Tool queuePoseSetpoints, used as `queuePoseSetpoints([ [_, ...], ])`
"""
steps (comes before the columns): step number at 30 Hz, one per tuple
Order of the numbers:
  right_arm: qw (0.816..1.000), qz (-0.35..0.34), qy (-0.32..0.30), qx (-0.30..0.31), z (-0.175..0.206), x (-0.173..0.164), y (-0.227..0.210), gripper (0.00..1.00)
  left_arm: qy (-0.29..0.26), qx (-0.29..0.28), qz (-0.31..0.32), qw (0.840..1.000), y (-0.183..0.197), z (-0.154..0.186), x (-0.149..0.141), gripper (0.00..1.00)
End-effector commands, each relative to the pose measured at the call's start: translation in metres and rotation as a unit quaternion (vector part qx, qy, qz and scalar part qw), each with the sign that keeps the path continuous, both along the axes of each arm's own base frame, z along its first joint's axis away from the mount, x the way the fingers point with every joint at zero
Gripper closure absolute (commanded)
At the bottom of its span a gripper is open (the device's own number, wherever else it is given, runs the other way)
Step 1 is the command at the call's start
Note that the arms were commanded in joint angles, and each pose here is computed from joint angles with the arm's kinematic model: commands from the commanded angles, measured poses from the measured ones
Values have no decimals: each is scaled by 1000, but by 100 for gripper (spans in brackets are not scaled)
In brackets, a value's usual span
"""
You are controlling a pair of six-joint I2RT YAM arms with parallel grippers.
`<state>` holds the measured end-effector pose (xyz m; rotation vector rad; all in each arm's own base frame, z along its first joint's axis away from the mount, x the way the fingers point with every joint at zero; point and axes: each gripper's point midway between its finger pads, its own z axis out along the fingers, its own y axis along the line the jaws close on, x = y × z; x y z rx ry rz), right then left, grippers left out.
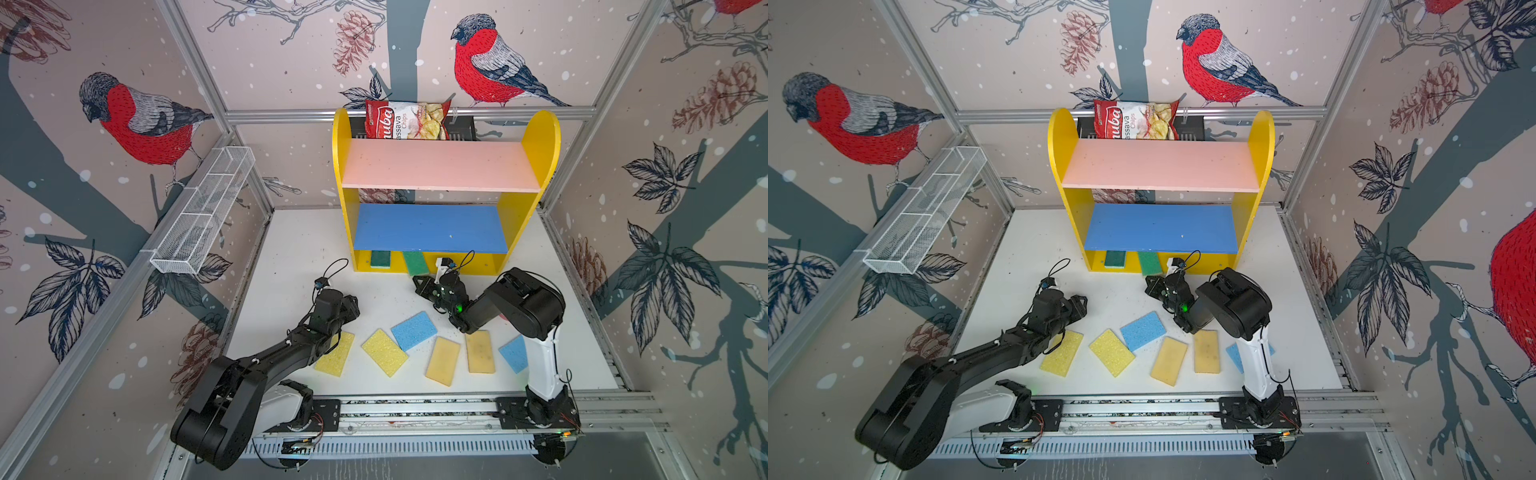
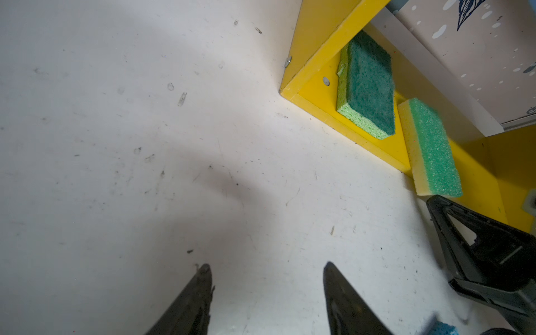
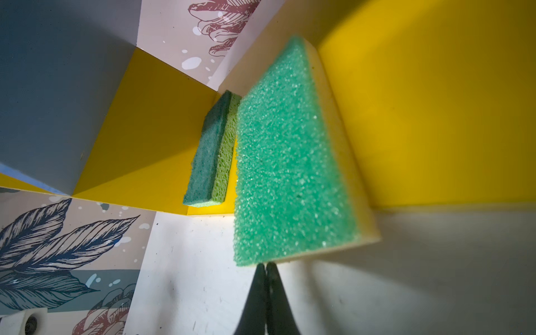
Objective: Arrange cleaning sponges on a shelf
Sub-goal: Move the cleaning sponge to the shelf.
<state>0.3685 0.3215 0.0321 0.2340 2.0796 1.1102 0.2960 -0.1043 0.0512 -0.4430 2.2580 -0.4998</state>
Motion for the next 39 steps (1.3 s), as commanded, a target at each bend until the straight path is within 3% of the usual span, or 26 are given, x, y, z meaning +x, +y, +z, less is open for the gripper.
queuePoseSetpoints([
  [1, 997, -1, 63, -38, -39, -12, -8, 95, -3, 9, -1, 1000, 1, 1, 2, 39],
  [39, 997, -7, 72, -36, -50, 4, -1, 95, 1, 9, -12, 1000, -4, 1, 5, 39],
])
